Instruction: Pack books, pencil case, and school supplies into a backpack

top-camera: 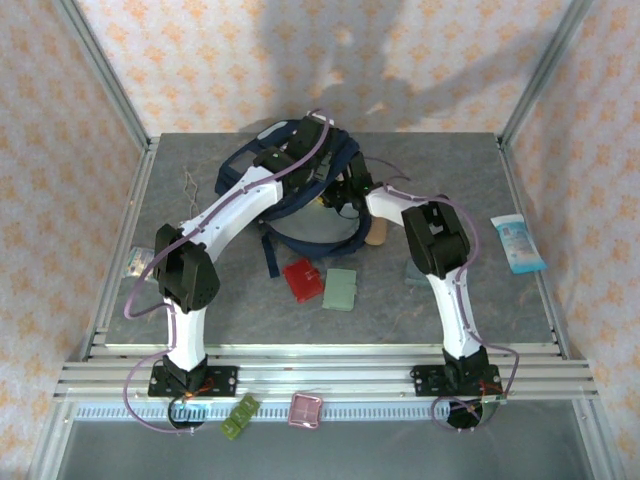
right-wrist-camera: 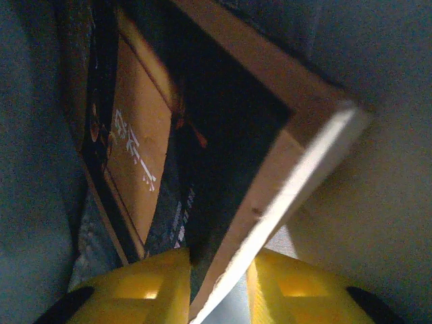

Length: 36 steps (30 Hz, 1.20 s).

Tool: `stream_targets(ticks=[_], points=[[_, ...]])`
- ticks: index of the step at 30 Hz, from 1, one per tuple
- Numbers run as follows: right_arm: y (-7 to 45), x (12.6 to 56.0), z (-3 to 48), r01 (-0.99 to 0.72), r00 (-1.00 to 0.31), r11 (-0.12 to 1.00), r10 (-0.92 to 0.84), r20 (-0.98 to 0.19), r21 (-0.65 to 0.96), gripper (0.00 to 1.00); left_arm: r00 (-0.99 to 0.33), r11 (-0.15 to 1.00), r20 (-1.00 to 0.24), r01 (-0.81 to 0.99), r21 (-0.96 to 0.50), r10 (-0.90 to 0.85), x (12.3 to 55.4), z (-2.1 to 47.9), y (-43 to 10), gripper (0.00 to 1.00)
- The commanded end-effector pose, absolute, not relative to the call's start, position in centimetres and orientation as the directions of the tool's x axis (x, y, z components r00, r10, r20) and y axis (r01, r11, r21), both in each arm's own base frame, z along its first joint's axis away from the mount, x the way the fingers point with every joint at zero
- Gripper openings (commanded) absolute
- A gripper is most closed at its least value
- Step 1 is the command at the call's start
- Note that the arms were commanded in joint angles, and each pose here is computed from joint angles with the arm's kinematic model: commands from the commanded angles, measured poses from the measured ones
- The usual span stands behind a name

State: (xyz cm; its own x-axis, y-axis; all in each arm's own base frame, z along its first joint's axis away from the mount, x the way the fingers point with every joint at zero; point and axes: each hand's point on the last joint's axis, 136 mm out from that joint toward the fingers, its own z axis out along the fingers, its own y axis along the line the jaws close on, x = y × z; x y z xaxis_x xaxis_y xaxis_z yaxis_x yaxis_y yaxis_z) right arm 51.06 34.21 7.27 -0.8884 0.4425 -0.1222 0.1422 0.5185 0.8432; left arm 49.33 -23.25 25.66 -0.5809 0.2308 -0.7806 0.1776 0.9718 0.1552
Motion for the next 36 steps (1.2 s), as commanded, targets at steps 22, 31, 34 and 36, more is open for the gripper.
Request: stream_targets(ticks=[22, 31, 34, 36], points=[[19.7, 34.1, 11.9, 0.023, -0.829, 0.781, 0.364, -0.424, 0.625, 0.39, -0.507, 0.952, -0.827, 0.036, -0.304, -0.244, 53.5, 26.2, -31.7, 0.00], [21.8, 32.9, 11.0, -0.028, -0.857, 0.786, 0.300, -0.420, 0.618, 0.38, -0.488, 0.932, -0.817, 0.016, -0.362, -0.309, 53.1, 26.5, -33.5, 0.46], [23.2, 32.7, 11.1, -0.067, -0.864, 0.778, 0.268, -0.426, 0.625, 0.40, -0.471, 0.933, -0.826, 0.019, -0.360, -0.310, 50.7, 27.4, -31.2, 0.55], [23.8, 32.7, 11.1, -0.087, -0.867, 0.778, 0.248, -0.431, 0.622, 0.41, -0.439, 0.922, -0.833, 0.024, -0.386, -0.338, 48.8, 27.9, -28.8, 0.60]])
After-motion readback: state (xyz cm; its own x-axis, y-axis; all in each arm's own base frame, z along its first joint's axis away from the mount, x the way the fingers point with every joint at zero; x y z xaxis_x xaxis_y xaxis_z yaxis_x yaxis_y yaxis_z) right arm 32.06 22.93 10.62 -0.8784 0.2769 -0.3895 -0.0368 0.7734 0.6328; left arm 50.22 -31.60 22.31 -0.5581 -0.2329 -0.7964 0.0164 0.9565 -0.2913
